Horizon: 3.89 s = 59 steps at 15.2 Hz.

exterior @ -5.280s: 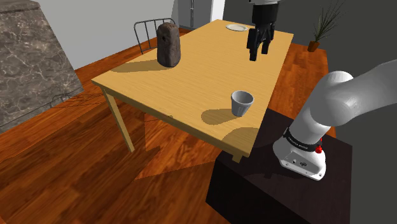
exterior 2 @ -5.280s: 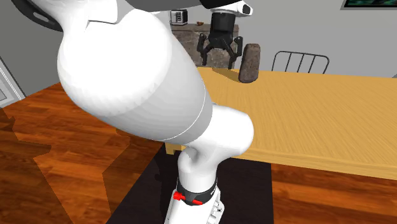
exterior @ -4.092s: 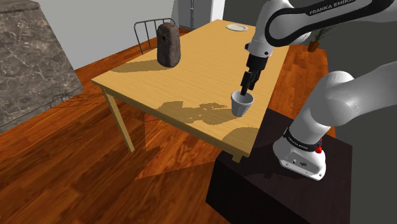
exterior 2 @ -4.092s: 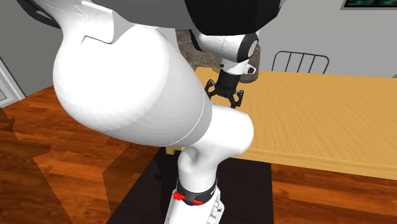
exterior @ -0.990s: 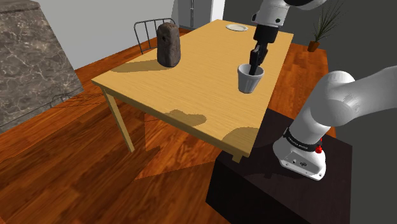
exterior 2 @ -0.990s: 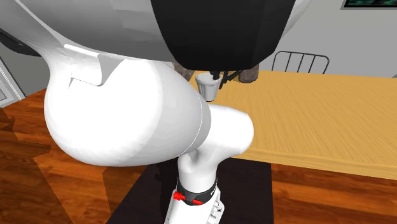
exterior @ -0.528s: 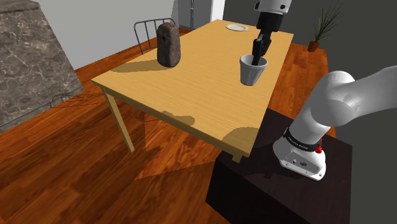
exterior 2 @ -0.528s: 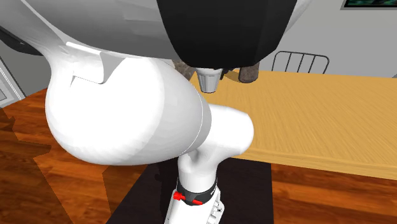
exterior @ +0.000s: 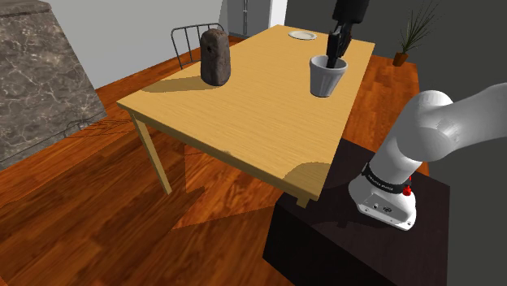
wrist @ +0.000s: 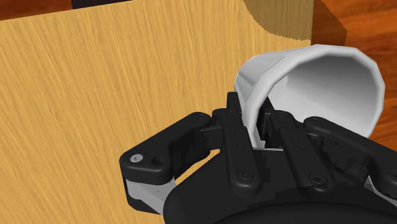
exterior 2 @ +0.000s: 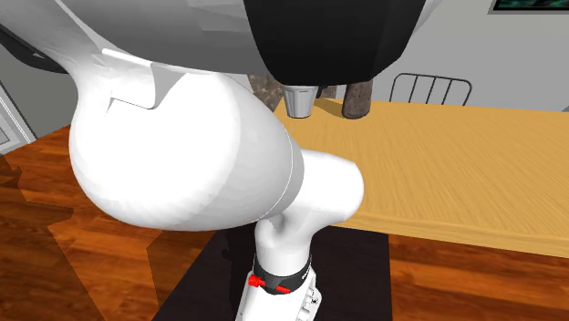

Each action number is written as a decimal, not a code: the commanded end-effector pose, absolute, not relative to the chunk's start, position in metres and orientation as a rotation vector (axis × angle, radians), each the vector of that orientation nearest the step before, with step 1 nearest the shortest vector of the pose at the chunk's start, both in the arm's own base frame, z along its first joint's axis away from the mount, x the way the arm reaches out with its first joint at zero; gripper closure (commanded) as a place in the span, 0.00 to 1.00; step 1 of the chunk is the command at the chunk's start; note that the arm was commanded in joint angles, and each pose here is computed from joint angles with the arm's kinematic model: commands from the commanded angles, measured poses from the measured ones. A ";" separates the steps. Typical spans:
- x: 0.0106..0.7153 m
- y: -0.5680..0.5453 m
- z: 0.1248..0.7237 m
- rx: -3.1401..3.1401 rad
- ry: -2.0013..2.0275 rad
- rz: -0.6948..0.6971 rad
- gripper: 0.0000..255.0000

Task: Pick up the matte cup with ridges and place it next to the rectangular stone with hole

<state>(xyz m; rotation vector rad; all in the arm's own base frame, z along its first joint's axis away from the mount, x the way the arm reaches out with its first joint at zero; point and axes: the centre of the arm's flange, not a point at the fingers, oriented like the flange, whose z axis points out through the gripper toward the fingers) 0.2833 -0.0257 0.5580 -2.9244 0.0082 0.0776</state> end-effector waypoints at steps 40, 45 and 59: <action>0.558 -0.059 0.663 -2.924 0.008 0.078 1.00; 0.624 -0.067 0.663 -2.924 0.008 0.078 1.00; 0.642 -0.069 0.600 -2.924 0.008 0.078 1.00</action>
